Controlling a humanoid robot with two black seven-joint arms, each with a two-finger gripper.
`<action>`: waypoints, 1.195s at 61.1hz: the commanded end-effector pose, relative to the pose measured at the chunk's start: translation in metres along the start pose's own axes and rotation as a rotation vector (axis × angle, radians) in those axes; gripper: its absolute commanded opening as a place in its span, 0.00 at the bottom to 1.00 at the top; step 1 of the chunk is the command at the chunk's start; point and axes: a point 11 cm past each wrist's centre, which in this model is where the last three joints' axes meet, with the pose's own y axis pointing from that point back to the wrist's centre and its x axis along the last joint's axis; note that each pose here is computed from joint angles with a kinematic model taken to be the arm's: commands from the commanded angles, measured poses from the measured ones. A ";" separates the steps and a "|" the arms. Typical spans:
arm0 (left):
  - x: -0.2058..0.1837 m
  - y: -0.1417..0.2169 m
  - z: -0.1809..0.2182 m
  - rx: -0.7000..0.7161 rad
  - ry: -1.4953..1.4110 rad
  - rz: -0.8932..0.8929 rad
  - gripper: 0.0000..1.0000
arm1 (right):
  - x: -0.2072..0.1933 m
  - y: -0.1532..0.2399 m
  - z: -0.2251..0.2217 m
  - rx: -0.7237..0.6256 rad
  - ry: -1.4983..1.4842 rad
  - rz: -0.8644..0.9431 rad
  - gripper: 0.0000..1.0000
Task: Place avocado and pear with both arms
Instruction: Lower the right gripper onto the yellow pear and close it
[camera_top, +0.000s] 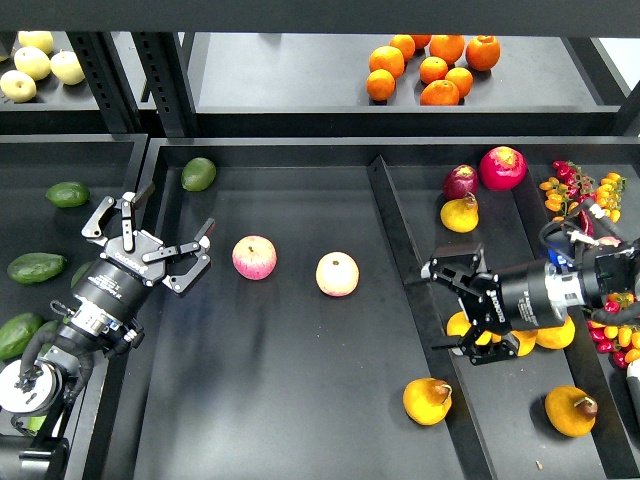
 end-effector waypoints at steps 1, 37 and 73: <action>0.000 0.003 -0.002 0.001 0.001 0.002 0.99 | 0.004 -0.006 0.011 -0.067 0.027 0.017 1.00; 0.004 0.009 -0.006 0.005 0.010 0.017 0.99 | 0.019 -0.035 0.050 -0.235 0.033 0.050 1.00; 0.003 0.008 -0.008 0.010 0.009 0.012 0.99 | 0.036 -0.067 0.068 -0.287 -0.010 0.100 1.00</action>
